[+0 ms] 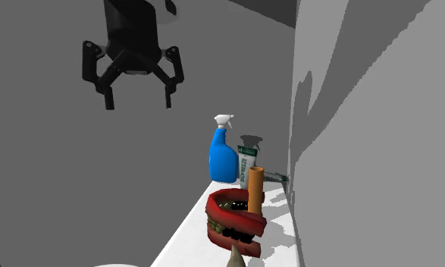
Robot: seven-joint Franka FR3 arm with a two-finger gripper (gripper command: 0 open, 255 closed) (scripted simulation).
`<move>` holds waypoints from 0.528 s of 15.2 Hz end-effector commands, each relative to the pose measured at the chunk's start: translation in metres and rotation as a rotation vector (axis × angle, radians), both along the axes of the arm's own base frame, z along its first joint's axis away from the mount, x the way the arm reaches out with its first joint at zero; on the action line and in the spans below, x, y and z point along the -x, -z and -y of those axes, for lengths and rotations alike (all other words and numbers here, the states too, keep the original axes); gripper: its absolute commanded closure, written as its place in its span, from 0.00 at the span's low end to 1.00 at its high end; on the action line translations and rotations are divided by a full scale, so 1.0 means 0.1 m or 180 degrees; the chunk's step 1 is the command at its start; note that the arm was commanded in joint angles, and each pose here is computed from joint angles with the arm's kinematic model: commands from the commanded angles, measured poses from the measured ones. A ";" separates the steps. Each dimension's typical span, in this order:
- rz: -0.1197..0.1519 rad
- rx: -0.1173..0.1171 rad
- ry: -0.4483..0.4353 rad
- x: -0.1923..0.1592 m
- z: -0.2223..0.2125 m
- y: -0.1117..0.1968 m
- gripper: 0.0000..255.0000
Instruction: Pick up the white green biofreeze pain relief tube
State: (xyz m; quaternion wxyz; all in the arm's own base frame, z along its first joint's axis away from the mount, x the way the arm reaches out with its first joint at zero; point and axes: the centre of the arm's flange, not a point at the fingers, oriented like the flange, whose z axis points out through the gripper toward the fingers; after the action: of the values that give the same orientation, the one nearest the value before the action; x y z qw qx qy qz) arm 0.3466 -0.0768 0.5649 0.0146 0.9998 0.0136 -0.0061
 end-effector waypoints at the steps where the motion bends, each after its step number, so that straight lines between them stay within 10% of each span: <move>1: 0.0017 0.0010 -0.0043 -0.13 0.23 0.11 0.00; 8: 0.0067 0.0032 -0.0180 -0.59 0.94 0.41 0.00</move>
State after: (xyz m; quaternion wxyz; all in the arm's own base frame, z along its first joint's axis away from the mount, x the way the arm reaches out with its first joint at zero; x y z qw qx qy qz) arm 0.3991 -0.1586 0.5248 0.0186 0.9991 0.0378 0.0031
